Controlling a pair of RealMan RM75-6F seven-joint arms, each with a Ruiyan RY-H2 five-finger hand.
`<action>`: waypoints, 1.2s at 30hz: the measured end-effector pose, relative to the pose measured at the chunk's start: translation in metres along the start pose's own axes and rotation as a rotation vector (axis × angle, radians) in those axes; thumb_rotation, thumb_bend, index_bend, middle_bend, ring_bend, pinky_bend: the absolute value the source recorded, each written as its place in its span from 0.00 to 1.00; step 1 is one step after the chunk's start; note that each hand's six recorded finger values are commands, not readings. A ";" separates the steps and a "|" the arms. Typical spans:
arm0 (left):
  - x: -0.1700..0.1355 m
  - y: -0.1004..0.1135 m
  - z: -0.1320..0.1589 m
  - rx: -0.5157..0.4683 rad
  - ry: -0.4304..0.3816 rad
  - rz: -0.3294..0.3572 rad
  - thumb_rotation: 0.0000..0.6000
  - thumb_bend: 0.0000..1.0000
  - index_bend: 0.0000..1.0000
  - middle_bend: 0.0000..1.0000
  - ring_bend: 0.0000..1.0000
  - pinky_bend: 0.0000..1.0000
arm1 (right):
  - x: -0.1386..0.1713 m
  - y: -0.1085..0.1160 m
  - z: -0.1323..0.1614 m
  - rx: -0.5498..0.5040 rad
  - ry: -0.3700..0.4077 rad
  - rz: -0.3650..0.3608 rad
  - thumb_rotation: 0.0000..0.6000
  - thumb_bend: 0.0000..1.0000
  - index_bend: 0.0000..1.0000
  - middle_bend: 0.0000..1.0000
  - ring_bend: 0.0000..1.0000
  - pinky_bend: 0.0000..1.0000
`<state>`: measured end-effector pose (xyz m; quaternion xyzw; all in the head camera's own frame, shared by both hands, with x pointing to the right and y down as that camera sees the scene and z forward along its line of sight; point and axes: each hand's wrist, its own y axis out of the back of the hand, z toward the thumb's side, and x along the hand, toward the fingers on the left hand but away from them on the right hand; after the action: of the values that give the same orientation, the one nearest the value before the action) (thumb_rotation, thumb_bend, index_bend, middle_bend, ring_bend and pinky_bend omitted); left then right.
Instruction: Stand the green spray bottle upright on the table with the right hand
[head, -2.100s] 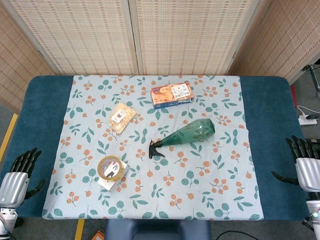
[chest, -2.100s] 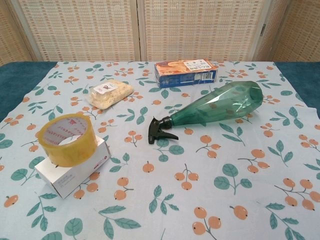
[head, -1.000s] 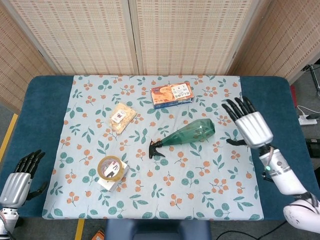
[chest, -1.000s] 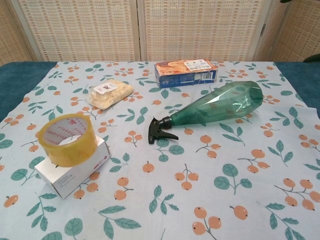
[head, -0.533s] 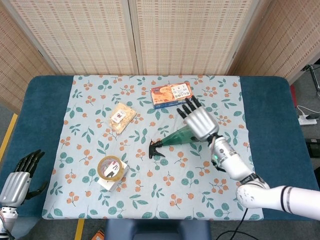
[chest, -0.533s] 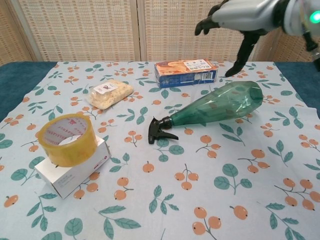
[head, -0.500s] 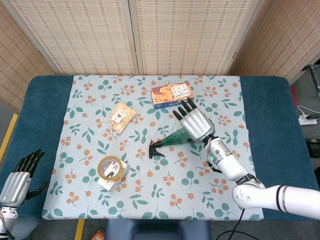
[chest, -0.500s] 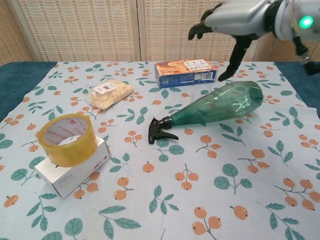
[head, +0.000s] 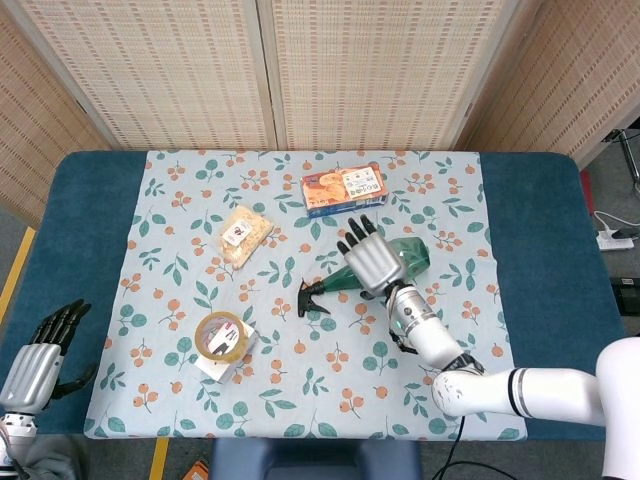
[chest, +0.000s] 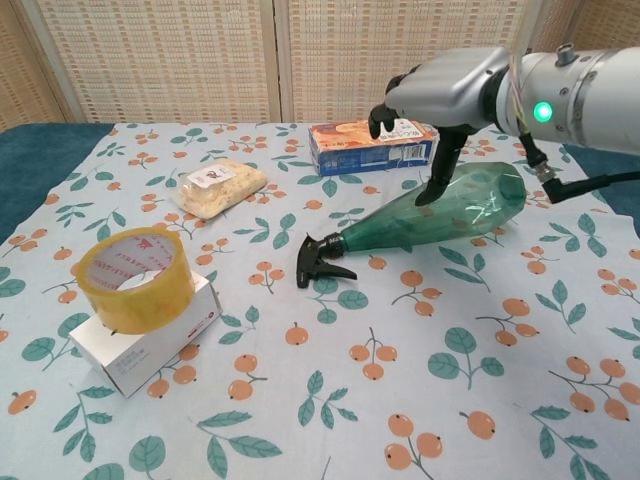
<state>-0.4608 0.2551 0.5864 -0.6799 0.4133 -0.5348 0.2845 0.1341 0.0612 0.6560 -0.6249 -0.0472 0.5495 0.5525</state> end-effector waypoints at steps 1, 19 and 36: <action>0.000 0.000 0.000 -0.001 0.000 0.001 1.00 0.28 0.00 0.00 0.00 0.09 | -0.002 -0.003 0.000 0.000 -0.003 0.005 1.00 0.00 0.22 0.19 0.00 0.09; 0.000 0.002 -0.003 -0.025 0.005 -0.002 1.00 0.28 0.00 0.00 0.00 0.09 | -0.031 -0.040 0.022 0.005 0.006 0.057 1.00 0.00 0.25 0.22 0.00 0.09; 0.001 0.003 -0.006 -0.036 0.019 -0.001 1.00 0.28 0.00 0.00 0.00 0.09 | -0.055 -0.049 0.046 -0.002 0.033 0.033 1.00 0.00 0.27 0.24 0.00 0.09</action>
<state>-0.4675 0.2532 0.5858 -0.6802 0.4250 -0.5338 0.2680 0.1059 0.0725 0.7374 -0.6351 -0.0283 0.5480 0.5436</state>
